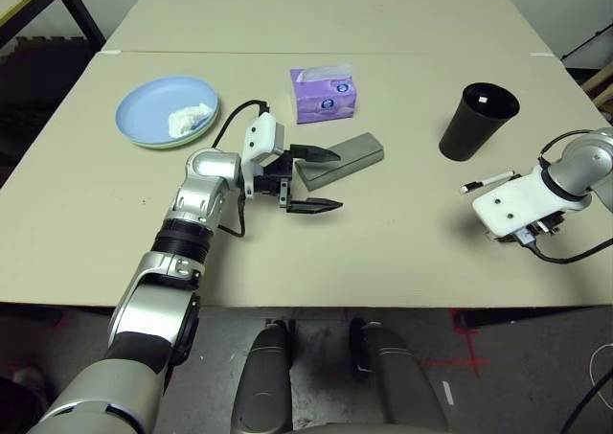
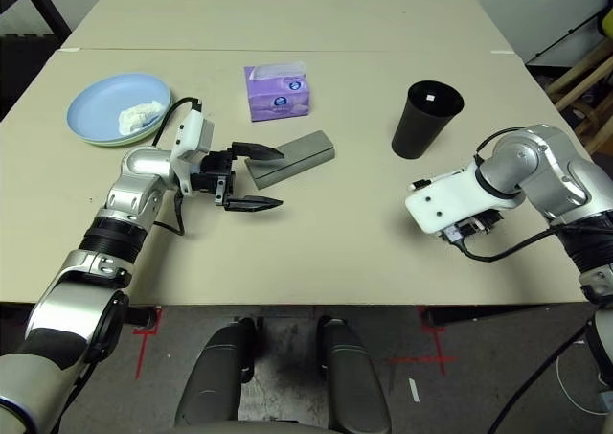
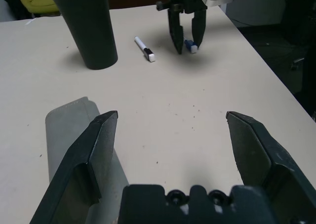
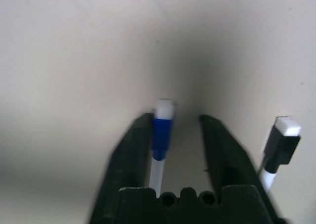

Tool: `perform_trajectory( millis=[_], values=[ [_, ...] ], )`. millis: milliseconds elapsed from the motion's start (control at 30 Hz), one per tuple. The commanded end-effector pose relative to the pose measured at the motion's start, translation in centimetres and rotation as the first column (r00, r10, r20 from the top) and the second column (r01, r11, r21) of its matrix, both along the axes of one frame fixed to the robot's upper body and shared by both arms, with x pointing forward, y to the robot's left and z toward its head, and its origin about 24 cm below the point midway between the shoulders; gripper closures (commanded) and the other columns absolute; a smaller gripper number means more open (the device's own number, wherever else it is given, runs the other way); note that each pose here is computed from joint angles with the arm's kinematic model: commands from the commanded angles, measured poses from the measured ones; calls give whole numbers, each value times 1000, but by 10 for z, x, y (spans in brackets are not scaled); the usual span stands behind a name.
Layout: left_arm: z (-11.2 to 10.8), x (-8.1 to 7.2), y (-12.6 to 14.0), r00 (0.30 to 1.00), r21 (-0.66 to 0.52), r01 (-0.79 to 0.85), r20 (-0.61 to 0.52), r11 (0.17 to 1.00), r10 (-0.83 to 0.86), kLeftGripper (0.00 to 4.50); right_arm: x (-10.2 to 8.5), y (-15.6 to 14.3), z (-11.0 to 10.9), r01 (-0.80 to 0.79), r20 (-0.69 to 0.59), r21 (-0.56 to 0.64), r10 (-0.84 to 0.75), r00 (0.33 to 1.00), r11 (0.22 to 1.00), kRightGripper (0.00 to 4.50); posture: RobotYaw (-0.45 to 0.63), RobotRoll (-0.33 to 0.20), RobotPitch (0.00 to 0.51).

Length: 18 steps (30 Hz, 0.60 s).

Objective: Organize and tidy the items on the table.

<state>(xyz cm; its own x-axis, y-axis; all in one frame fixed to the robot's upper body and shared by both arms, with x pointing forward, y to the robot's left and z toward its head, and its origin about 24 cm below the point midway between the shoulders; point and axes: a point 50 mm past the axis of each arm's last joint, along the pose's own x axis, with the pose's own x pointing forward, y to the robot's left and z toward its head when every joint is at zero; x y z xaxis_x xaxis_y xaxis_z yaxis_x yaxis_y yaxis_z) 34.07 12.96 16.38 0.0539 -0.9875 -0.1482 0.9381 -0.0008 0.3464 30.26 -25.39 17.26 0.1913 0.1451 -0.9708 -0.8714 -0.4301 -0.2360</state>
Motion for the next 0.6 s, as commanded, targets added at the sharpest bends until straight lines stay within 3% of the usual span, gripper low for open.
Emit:
perform_trajectory(
  millis=[33,67,200,367,400,500,600],
  values=[
    [3,-1,-2,999,25,16,29,1000,-17,0,-3,-1,-2,10,-54,9,-10,998,1000,3946,97,0,212],
    [3,-1,-2,999,25,15,29,1000,-16,0,-4,0,2,21,-60,27,-20,998,999,4194,94,0,208],
    [4,1,-2,999,26,13,30,1000,-14,0,-7,5,16,95,-107,142,-80,991,985,4195,86,0,203],
    [4,2,-2,999,28,12,31,1000,-13,0,-10,18,40,204,-211,353,-135,968,913,4195,80,0,197],
    [4,2,-2,999,29,11,31,1000,-12,0,-8,23,47,233,-233,423,-143,962,876,4195,79,0,195],
    [4,3,-2,999,31,11,32,999,-12,0,2,38,70,307,-286,677,-144,947,669,4195,78,0,192],
    [4,3,-2,999,32,10,33,999,-11,0,7,46,78,325,-284,797,-160,945,508,4195,80,0,190]
  ],
)
